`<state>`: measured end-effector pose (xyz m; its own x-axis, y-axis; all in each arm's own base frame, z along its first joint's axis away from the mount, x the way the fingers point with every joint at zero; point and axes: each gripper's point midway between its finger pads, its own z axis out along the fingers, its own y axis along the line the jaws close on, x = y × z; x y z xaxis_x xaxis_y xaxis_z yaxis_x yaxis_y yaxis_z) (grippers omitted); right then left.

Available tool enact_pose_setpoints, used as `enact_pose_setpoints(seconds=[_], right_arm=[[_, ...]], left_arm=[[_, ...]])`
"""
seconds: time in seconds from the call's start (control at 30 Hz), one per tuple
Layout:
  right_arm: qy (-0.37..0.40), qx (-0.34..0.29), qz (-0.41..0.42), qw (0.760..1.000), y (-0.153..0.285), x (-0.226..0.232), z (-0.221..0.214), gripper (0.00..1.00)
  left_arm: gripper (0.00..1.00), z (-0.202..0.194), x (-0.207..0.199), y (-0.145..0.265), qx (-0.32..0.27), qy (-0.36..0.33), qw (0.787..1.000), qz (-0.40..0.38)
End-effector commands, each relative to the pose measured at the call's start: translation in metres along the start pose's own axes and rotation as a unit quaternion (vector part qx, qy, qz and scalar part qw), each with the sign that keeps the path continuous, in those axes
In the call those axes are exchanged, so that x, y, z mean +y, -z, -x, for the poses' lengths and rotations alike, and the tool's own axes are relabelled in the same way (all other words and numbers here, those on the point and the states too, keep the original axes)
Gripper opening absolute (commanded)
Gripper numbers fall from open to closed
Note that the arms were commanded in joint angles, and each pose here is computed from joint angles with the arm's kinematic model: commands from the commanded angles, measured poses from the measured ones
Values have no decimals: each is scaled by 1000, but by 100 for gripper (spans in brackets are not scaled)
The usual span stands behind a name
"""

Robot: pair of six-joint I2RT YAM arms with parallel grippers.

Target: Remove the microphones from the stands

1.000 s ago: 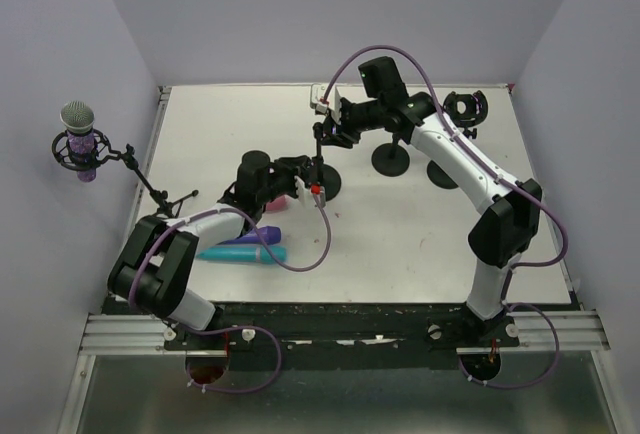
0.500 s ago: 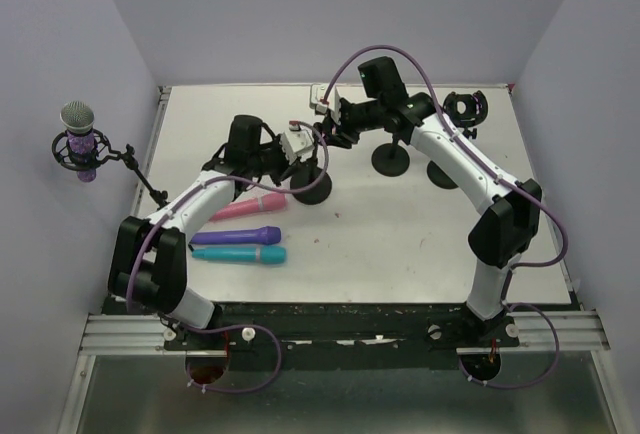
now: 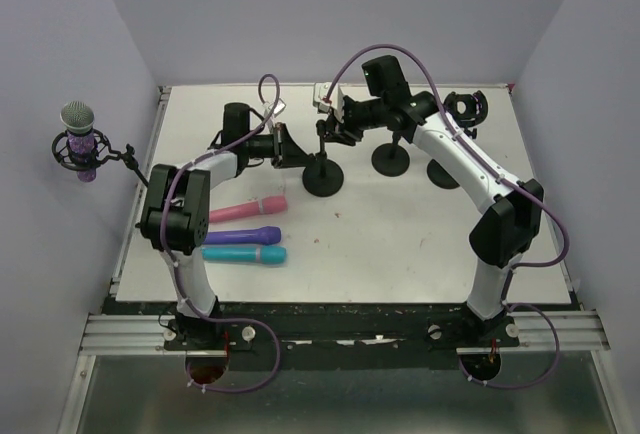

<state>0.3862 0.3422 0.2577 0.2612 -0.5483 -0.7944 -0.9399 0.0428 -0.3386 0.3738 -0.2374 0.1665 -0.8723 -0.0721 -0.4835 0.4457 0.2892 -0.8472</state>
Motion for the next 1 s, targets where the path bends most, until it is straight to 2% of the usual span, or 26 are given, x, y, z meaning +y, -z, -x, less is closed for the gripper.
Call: enact_pose_setpoints(seconds=[0.0, 0.03, 0.07, 0.2, 0.27, 0.37, 0.4, 0.5, 0.53, 0.57, 0.6, 0.63, 0.67, 0.77, 0.87, 0.97], right_arm=[[-6, 10, 39, 999, -11, 25, -8, 34], [-5, 11, 39, 999, -11, 25, -9, 34], [-5, 11, 39, 999, -11, 26, -9, 34], [-4, 13, 36, 999, -10, 25, -11, 34], [-4, 13, 35, 999, -9, 25, -11, 34], [-5, 14, 35, 999, -9, 26, -11, 34], [-4, 14, 36, 999, -10, 26, -11, 34], [-4, 14, 37, 999, -10, 26, -11, 34], [-3, 14, 35, 999, -9, 25, -10, 34], [-3, 14, 35, 999, -10, 25, -10, 34], [-3, 14, 34, 999, -10, 24, -10, 34], [-1, 14, 33, 999, -9, 24, -9, 34], [-2, 15, 32, 999, -10, 23, -10, 34], [-1, 14, 33, 999, -10, 23, -10, 34], [-4, 14, 32, 999, -11, 23, -10, 34], [-2, 12, 29, 999, -11, 21, -9, 34]], left_arm=[[0, 19, -48, 2, 79, 188, 970, -134], [1, 19, -47, 2, 76, 190, 970, -130], [7, 16, -45, 2, 77, 195, 970, -123], [53, 11, -44, 5, 87, 277, 951, -101], [66, 7, -47, 8, 95, 315, 939, -102], [70, 6, -52, 13, 118, 355, 921, -107], [69, 8, -53, 14, 116, 347, 924, -107], [69, 14, -55, 20, 94, 290, 947, -106], [80, 14, -56, 22, 89, 260, 956, -107], [89, 12, -54, 23, 85, 265, 956, -91], [91, 11, -53, 25, 78, 227, 968, -78], [92, 9, -49, 26, 73, 222, 971, -49], [93, 10, -43, 27, 65, 163, 984, -20], [92, 8, -20, 35, 77, 57, 991, 89], [91, 17, 11, 53, 76, -72, 975, 198], [97, 27, 32, 76, 44, -223, 935, 273]])
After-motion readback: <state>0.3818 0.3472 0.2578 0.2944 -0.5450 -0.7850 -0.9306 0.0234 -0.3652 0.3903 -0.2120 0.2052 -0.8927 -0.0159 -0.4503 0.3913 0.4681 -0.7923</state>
